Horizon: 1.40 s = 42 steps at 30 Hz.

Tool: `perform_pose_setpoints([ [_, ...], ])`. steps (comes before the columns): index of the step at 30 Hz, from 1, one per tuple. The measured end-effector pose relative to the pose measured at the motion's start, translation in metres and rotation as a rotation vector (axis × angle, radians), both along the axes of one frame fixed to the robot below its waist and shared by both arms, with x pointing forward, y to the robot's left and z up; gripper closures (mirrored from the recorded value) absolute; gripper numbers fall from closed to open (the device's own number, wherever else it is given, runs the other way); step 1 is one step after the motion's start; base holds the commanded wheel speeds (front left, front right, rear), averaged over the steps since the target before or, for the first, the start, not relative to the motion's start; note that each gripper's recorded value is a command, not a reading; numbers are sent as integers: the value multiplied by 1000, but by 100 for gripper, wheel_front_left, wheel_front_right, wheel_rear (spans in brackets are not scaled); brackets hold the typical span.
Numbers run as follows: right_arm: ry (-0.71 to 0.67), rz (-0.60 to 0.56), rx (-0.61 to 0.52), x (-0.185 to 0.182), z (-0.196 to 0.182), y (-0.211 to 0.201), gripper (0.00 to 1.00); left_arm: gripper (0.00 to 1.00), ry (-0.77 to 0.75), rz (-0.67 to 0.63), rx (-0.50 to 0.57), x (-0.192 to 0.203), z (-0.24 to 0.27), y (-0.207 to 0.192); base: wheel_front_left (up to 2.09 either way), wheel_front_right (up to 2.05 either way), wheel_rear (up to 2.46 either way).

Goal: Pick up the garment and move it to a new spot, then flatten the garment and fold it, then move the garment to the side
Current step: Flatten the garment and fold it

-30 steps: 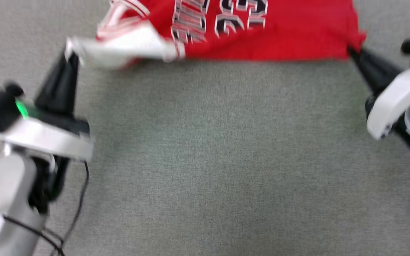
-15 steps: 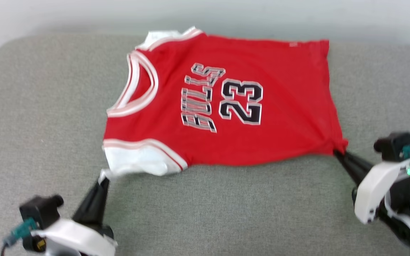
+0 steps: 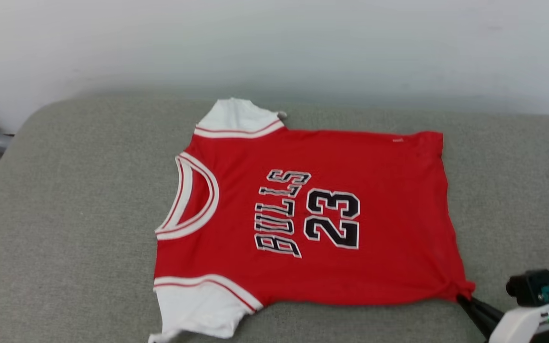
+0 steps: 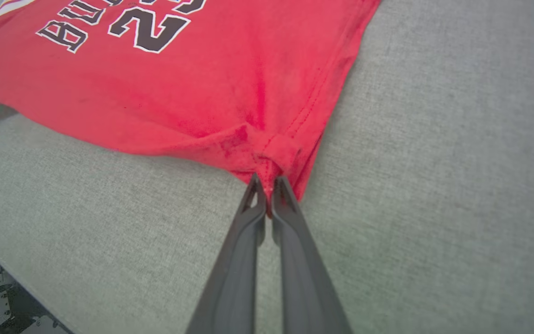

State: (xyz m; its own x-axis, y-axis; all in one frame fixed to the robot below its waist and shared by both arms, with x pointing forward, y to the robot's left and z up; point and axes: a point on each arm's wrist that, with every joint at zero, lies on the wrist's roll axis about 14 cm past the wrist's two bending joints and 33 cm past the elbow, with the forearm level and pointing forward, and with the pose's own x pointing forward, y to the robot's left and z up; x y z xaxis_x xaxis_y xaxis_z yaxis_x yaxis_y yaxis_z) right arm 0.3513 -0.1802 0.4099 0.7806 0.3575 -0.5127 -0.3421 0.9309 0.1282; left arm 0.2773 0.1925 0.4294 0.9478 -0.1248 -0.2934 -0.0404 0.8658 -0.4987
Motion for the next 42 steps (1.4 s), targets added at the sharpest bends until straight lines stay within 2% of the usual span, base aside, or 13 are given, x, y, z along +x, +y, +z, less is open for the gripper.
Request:
perform_pose_setpoints([
  [12, 43, -14, -9, -44, -12, -13, 100, 100, 142, -46, -93, -62, -15, -13, 0, 0, 0],
  [17, 42, -36, -2, -45, -9, -19, 100, 100, 154, -43, -91, -68, -16, -8, 0, 0, 0],
  [25, 31, -49, 37, -46, -6, -11, 100, 100, 78, -72, -18, -45, -3, -5, 0, 0, 0],
  [42, -13, -74, 109, -12, 17, -5, 100, 100, -122, -204, 170, 55, 43, 2, 0, 0, 0],
])
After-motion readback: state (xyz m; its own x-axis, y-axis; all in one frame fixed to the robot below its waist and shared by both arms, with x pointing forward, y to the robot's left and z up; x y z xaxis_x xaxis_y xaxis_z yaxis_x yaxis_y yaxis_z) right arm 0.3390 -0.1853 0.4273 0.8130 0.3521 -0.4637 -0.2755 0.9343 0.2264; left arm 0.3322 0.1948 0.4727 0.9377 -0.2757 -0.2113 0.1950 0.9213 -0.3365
